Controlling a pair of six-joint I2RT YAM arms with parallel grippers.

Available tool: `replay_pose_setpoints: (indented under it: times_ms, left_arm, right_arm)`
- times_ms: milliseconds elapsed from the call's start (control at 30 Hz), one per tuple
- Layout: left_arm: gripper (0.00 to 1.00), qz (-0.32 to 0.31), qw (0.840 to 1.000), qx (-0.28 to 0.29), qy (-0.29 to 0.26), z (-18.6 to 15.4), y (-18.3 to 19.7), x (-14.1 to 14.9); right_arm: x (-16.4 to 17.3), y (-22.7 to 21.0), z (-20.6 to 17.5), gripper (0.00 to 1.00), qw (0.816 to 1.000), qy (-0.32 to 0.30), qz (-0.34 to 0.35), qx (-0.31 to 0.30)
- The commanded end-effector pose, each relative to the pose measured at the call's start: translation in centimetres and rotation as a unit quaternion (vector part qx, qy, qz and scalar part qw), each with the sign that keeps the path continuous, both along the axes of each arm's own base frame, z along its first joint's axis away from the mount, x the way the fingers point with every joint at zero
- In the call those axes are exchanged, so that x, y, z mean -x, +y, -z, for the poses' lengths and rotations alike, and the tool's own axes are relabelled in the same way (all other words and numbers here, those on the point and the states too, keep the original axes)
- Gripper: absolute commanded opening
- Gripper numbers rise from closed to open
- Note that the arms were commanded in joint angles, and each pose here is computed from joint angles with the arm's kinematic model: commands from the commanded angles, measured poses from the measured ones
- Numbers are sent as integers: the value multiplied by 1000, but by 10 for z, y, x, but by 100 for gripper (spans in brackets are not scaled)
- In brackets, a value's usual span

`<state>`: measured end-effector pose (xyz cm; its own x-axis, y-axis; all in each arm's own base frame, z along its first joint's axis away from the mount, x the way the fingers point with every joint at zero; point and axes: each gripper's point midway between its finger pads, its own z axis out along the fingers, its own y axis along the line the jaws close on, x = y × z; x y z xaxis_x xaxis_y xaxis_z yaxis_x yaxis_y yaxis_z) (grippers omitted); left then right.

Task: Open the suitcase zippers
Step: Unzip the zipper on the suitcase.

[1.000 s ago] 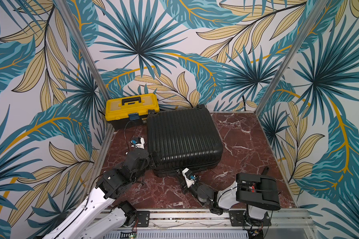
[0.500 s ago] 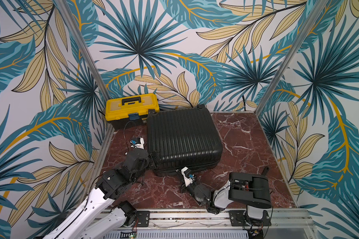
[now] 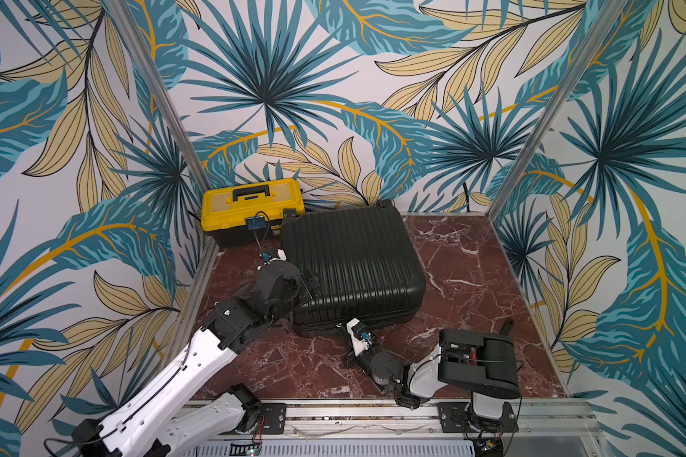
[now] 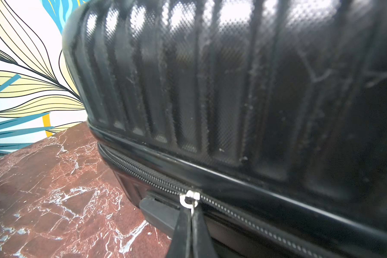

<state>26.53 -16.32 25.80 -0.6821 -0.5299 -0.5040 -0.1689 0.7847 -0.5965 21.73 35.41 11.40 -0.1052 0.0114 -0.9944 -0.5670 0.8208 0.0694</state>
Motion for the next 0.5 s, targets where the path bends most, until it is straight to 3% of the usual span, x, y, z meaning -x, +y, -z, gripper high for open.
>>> replay_pose_setpoints:
  times_ms: [0,233,467]
  left_arm:
    - [83,4,997,56,48,10,-20,-1]
    - [83,-14,993,24,114,51,-12,4]
    - [83,-61,984,-79,150,86,23,9]
  right_arm:
    - [-12,-14,-9,0,999,0,42,-4]
    - [-14,-29,-1,0,996,19,70,43]
    - [-13,-45,-4,0,994,14,83,69]
